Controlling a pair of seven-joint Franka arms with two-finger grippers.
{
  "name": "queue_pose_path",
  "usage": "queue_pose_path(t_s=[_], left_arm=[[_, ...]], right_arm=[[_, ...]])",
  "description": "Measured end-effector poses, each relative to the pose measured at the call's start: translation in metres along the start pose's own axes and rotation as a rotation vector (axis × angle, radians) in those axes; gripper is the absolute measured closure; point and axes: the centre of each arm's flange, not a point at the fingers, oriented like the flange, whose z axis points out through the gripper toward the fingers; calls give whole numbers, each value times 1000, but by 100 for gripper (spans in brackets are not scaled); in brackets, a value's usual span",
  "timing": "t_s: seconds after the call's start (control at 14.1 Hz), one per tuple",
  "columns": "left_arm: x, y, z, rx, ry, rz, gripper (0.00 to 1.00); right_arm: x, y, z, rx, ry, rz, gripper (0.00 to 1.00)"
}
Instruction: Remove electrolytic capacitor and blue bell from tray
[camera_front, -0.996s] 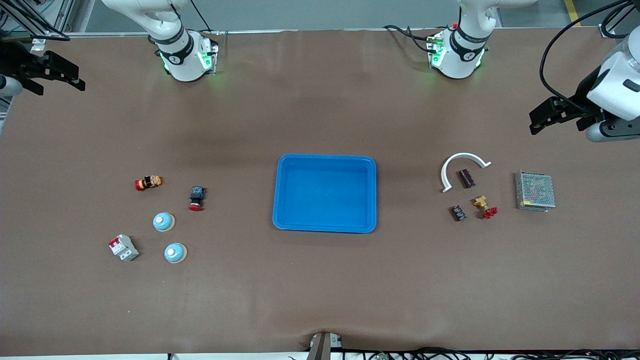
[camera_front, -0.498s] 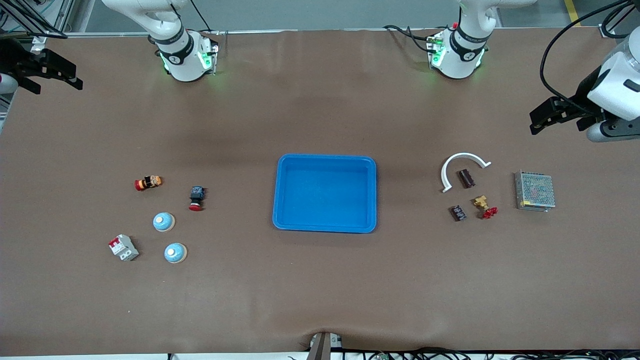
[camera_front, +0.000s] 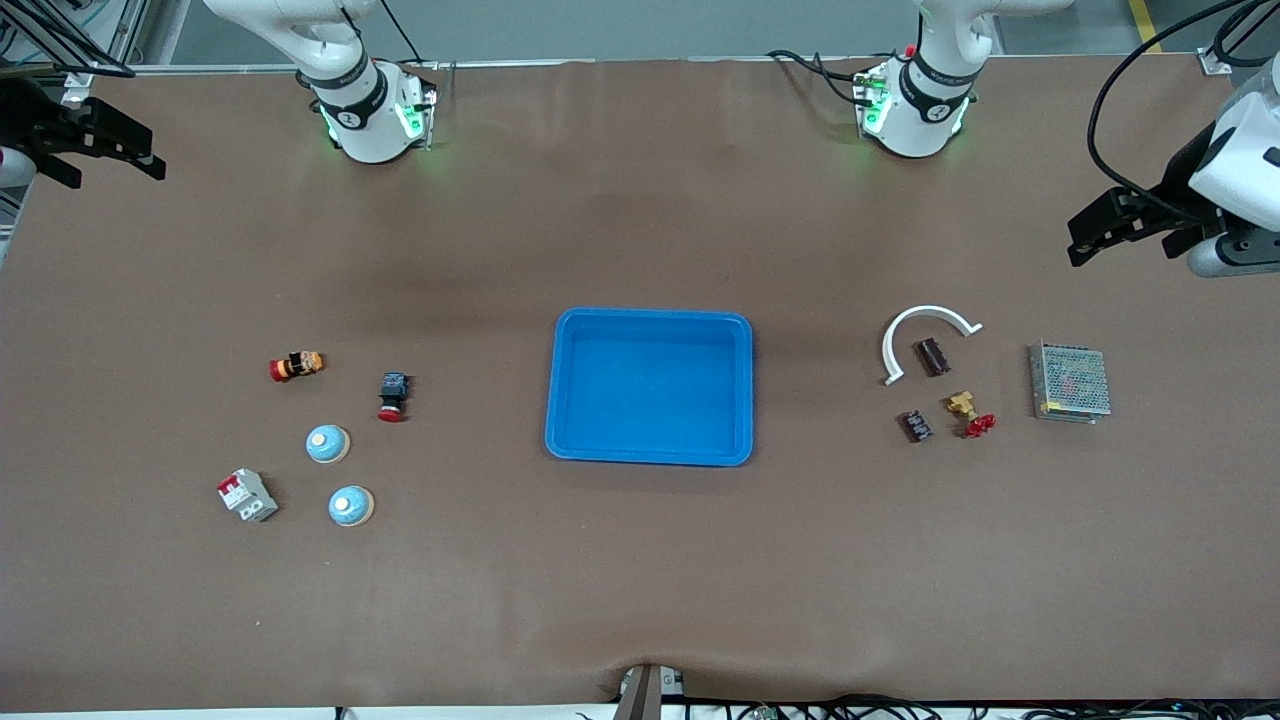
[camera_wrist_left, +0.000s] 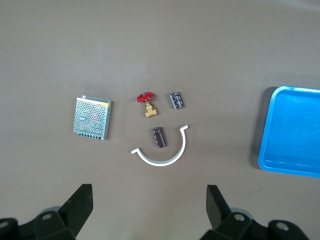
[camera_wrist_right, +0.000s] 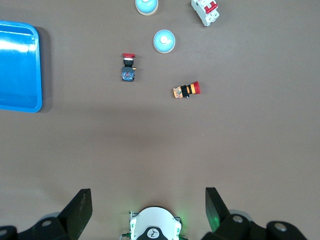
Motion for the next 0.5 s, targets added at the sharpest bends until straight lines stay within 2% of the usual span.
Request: queue_pose_path(t_s=[0.5], left_arm=[[-17, -2, -5, 4, 2, 0, 0]], right_arm=[[1, -4, 0, -2, 2, -9, 0]])
